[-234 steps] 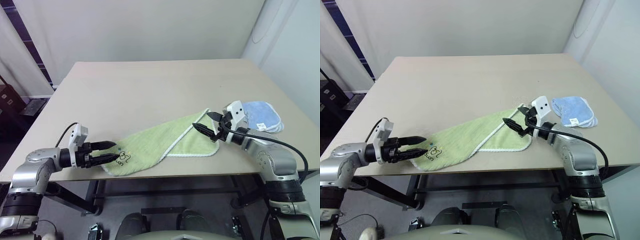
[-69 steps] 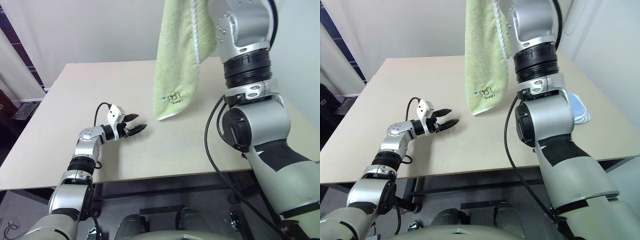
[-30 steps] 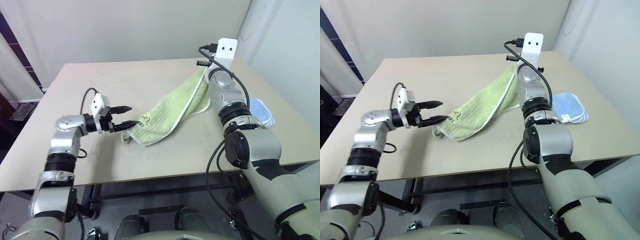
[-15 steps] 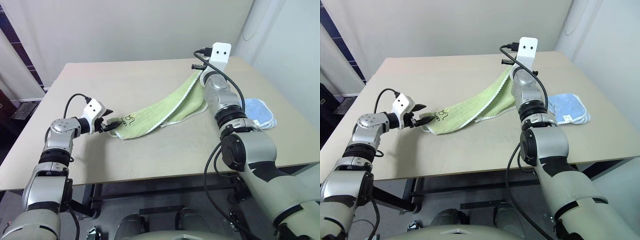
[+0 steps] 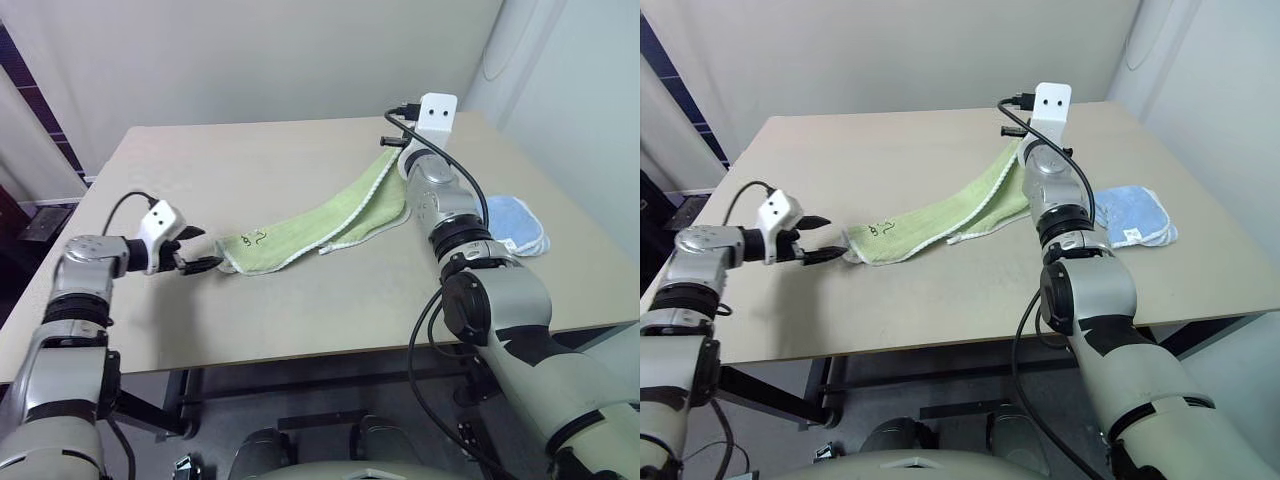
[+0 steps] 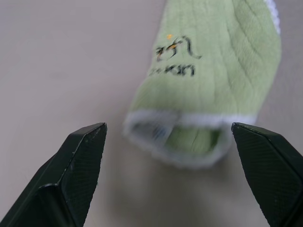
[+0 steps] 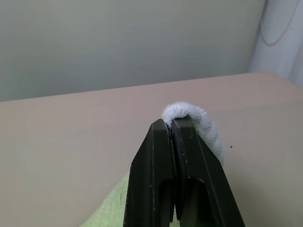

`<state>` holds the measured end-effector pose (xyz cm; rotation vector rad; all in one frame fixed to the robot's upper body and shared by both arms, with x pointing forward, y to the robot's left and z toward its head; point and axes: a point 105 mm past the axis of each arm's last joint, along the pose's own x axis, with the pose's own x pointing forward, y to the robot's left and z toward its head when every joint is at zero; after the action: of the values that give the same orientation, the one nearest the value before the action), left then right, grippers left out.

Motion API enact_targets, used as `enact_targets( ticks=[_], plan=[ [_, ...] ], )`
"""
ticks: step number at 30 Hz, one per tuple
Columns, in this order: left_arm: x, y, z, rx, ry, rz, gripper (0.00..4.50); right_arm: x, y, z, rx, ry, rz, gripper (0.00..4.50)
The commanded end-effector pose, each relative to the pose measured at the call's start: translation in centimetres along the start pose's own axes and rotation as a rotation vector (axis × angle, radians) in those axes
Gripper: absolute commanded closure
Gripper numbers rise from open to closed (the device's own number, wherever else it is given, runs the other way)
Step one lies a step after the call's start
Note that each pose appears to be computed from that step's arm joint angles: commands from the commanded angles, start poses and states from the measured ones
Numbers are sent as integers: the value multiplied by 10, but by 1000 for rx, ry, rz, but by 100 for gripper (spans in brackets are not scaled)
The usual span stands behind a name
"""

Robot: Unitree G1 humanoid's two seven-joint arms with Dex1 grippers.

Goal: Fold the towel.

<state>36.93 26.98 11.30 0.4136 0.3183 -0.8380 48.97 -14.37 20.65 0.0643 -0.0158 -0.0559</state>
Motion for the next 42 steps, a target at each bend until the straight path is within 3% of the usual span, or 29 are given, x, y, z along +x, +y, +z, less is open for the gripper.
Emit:
enact_targets(
  ticks=[1, 3, 5, 8, 12, 20, 30, 34, 42],
  plan=[
    [-6, -1, 48, 53, -185, -62, 4, 0, 8, 23, 11, -73, 24, 450],
    [-1, -21, 74, 31, -303, -191, 4, 0, 10, 22, 8, -71, 29, 450],
    [5, -47, 79, 31, -305, -326, 4, 0, 10, 23, 6, -70, 32, 450],
    [18, -79, 59, 64, -194, -448, 4, 0, 9, 24, 5, -69, 32, 450],
    [38, -94, 33, 61, -97, -493, 4, 1, 4, 25, 11, -66, 21, 450],
    [73, -70, 19, 2, -63, -343, 4, 1, 0, 23, 14, -58, 8, 450],
    [83, -58, 4, -21, -25, -240, 4, 1, -1, 18, -4, -41, 11, 450],
    [95, -31, 21, -12, -96, 21, 4, 1, -1, 16, 4, -38, 9, 450],
    [92, -37, 18, 33, -95, -30, 4, 0, 3, 16, 0, -41, 18, 450]
  ],
)
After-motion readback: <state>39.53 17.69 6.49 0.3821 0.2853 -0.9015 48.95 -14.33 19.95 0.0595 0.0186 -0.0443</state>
